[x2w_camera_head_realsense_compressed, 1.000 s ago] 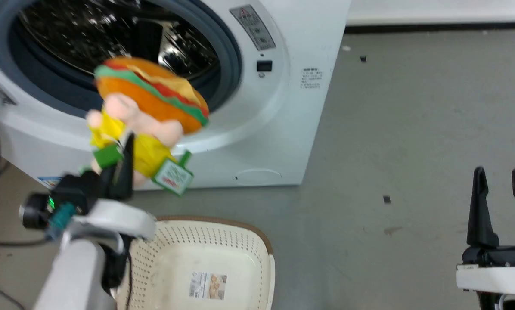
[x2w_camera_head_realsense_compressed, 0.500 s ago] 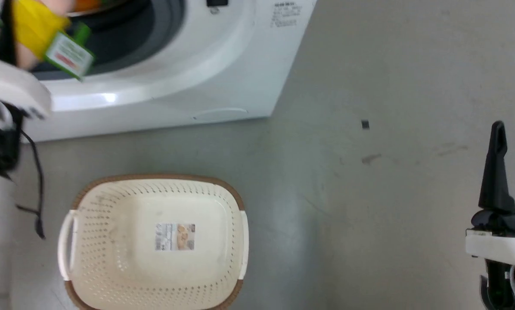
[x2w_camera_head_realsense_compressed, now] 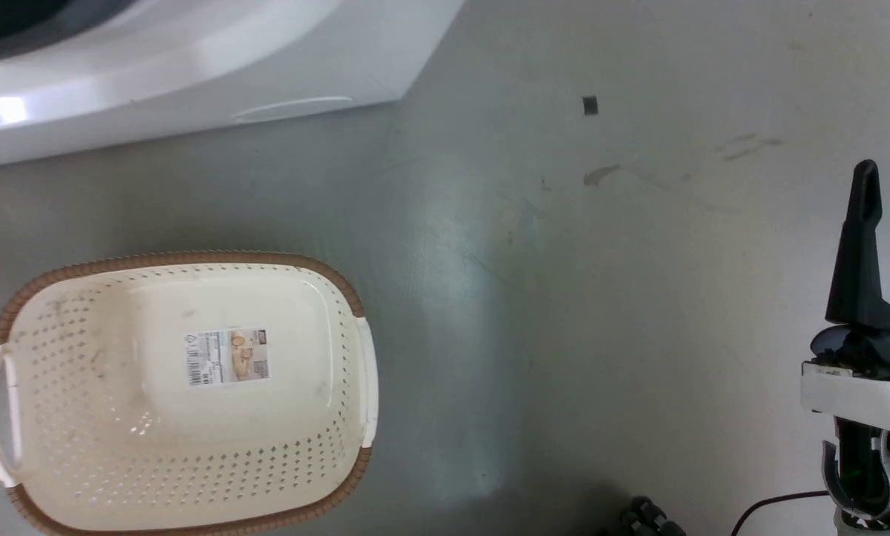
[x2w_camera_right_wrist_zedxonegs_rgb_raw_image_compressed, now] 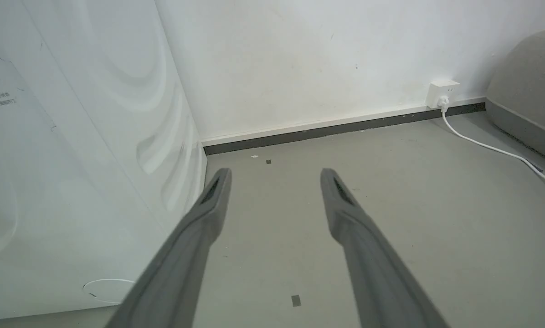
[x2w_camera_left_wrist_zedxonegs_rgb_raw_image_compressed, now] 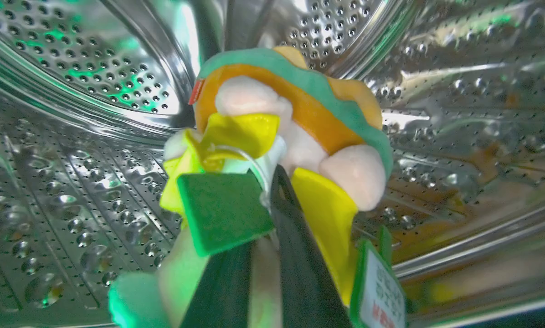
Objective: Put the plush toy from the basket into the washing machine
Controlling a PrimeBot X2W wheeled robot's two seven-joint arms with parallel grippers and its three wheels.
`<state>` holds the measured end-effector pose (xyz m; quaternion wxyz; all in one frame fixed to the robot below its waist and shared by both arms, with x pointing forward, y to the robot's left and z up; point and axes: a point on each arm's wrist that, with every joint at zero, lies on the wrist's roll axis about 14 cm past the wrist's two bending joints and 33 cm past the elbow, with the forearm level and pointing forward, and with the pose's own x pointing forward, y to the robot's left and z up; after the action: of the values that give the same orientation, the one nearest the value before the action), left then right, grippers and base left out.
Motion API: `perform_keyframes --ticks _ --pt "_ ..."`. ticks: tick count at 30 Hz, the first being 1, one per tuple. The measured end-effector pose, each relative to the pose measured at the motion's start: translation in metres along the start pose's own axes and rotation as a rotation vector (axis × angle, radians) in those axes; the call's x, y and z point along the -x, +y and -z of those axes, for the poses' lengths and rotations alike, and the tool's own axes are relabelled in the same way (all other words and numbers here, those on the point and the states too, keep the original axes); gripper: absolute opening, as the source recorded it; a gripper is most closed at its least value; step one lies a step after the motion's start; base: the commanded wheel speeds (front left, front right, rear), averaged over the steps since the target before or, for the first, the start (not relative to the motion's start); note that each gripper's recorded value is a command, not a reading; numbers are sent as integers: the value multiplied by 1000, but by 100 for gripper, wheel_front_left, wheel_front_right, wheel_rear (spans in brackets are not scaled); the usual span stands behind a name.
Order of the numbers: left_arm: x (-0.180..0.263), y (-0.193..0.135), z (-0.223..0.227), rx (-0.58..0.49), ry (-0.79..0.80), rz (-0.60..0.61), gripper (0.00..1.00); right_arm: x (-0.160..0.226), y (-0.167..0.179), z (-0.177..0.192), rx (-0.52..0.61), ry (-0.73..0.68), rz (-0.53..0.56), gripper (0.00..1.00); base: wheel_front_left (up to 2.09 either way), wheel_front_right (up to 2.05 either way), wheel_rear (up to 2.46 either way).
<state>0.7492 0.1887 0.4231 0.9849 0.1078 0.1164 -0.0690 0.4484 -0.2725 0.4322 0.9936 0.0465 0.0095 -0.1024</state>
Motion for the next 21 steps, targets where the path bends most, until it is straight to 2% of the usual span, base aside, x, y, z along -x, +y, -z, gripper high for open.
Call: perform_keyframes --ticks 4,9,14,15,16,21 --pt "-17 -11 25 -88 116 28 0 1 -4 8 7 23 9 100 0 0 0" --pt "-20 -6 56 -64 268 12 0 -1 -3 12 4 30 8 100 0 0 0" --pt "-19 -2 61 -51 294 7 0 -4 1 12 -3 23 -3 100 0 0 0" --pt "-18 -2 62 -54 292 11 3 -5 2 11 -4 20 -5 100 0 0 0" --pt "-18 -2 61 -56 289 12 100 -6 2 11 -6 17 -6 100 0 0 0" --pt "-10 -2 47 -52 242 16 100 -7 4 1 -4 -8 -12 100 0 0 0"
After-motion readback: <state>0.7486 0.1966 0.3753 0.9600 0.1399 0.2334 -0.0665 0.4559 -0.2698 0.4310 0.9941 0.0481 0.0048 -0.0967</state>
